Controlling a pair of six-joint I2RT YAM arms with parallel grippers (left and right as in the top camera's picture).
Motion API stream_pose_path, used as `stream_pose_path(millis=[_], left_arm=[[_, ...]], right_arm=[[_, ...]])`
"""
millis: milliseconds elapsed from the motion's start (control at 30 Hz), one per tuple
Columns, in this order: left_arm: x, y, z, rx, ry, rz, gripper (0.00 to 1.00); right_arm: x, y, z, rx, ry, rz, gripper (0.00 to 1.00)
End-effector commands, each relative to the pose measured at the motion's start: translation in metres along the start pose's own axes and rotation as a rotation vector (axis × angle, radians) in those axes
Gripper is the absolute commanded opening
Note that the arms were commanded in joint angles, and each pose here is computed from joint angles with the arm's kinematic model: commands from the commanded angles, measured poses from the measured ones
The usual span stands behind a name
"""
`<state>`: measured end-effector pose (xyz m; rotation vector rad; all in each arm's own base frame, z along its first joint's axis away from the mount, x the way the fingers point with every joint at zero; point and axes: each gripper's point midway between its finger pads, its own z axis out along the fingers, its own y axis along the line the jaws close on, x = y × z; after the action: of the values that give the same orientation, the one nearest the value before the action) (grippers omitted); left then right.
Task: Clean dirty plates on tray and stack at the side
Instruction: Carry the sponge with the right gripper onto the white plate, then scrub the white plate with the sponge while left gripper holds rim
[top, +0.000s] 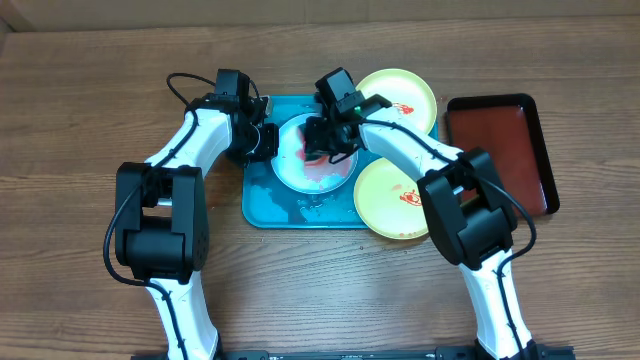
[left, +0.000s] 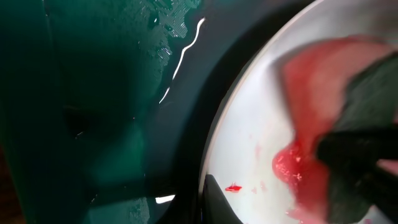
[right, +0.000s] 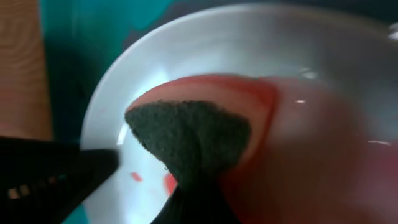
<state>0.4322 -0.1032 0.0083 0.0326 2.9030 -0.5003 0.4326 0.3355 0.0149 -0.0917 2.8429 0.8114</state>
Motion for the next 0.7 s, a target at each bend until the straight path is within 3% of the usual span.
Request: stream_pose_path(millis=[0, 333, 667], left_arm=[[0.011, -0.005, 0.012, 0.024, 0.042, 0.017, 0.04], [0.011, -0.005, 0.012, 0.024, 0.043, 0.017, 0.04], [0.011, -0.004, 0.012, 0.022, 0.042, 0.017, 0.04]], right_arm=[[0.039, 0.040, 0.023, -0.159, 0.148, 0.008, 0.04], [0.051, 0.040, 0.028, -0.109, 0.166, 0.035, 0.04], [0.016, -0.039, -0.010, 0.302, 0.046, 0.042, 0.04]])
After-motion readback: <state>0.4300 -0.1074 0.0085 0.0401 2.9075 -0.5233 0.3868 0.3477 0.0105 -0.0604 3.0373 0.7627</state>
